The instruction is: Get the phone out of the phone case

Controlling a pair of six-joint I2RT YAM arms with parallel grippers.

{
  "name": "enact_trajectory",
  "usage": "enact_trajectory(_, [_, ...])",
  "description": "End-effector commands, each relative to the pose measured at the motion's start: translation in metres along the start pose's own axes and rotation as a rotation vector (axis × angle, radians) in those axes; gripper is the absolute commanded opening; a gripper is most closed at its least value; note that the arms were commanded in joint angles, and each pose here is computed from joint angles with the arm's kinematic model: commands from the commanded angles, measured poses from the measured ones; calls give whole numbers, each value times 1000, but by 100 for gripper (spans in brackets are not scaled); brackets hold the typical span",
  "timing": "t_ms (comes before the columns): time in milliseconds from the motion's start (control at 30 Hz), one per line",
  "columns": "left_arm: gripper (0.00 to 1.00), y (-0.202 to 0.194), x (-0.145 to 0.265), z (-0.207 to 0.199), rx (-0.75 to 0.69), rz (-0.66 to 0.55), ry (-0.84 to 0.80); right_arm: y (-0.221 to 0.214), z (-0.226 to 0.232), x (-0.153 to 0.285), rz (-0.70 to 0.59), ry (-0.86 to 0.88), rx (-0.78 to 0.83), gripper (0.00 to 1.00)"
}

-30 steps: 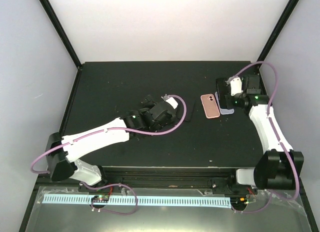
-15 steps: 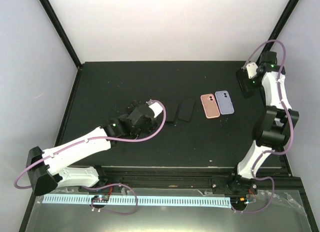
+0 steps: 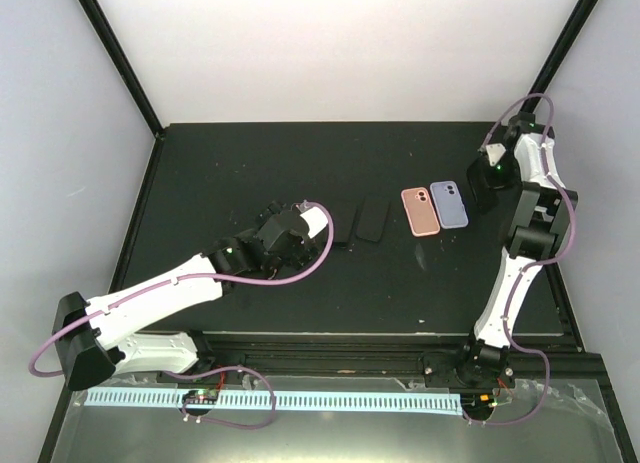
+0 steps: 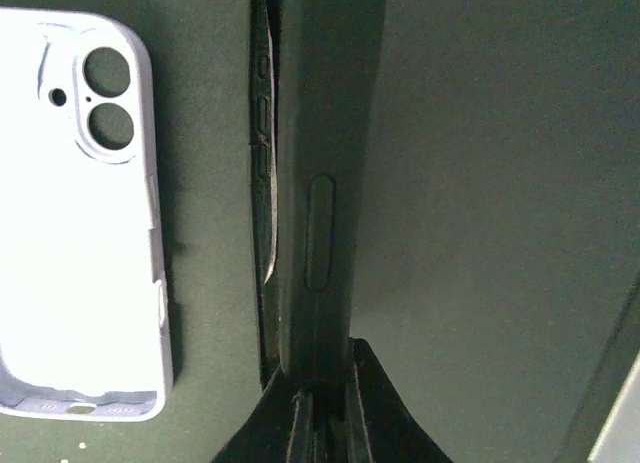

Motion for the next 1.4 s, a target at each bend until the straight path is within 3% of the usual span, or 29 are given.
enact_trajectory(0, [99,7,3,0,6,-34,-23,-3,15,-4,28,98,-53,1])
enact_trajectory(167, [99,6,3,1,2,-39,-18,-10,43,-20,76,188,-36,1])
enact_trajectory(433, [99,3,1,-1,-14,-33,-20,-12,82,-9,59,300,1,1])
enact_trajectory(1033, [99,2,1,-4,-17,-28,-43,-28,105,7,30,486,-44,1])
enact_trajectory(1167, [99,3,2,-3,-14,-33,-42,-32,105,5,38,525,-73,3])
enact_trajectory(1367, [99,3,4,-2,-11,-38,-42,-44,107,-10,82,559,-113,13])
Point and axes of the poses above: each gripper's point midway between its finger pads, its own x axis back along the fingers, its own z axis along the line the jaws close on, y = z × x, the point moved 5 cm from there along x, back along the fingers, and after that the axes turned 9 degrees about x, right-handed, at the moved point
